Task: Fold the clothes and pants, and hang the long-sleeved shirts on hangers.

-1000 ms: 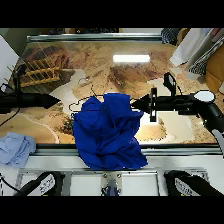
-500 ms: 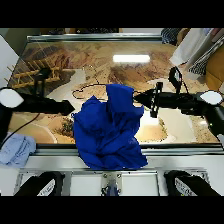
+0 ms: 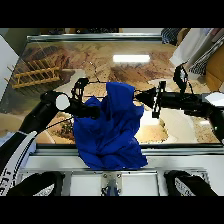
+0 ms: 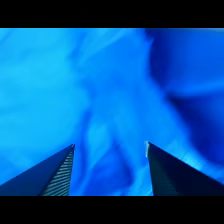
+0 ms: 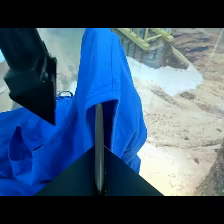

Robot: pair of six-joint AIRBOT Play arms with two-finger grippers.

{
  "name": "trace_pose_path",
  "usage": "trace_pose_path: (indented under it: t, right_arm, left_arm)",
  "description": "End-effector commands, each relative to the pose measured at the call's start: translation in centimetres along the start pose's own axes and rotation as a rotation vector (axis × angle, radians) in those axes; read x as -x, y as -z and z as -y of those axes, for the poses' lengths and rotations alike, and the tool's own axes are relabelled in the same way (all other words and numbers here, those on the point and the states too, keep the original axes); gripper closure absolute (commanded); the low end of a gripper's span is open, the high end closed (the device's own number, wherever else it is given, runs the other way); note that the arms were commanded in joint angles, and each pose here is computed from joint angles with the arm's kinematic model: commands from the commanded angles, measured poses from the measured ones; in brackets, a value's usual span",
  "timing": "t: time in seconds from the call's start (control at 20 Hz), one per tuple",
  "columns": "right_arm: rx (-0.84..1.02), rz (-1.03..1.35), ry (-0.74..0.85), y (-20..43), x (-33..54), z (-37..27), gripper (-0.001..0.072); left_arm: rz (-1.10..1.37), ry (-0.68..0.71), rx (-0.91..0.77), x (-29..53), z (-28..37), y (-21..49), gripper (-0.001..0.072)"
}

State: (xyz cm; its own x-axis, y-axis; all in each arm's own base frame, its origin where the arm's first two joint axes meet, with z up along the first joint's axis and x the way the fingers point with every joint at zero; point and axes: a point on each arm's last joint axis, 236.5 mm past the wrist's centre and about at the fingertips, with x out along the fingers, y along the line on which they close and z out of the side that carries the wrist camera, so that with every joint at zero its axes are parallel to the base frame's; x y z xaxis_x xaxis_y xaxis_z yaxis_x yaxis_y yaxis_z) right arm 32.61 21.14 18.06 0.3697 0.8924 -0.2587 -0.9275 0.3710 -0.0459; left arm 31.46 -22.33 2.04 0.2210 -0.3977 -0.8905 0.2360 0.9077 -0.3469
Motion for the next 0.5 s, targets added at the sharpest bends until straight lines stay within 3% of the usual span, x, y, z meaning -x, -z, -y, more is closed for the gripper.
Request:
trace_pose_path:
  t: [0.0,0.4,0.45]
  right_arm:
    - [0.009,0.005,0.006,-0.4,0.2,-0.1,0.0707]
    - [-0.015,0.006,0.005,-0.4,0.2,-0.1,0.0707]
    - [-0.015,0.006,0.005,-0.4,0.2,-0.1,0.0707]
  left_arm:
    - [0.091,0.099,0.084,-1.0,2.6,-2.4,0.0242]
    - [0.069,0.092,0.121,-3.3,2.0,-2.6,0.0244]
    - [0.059,0.088,0.124,-3.7,1.8,-2.5,0.0327]
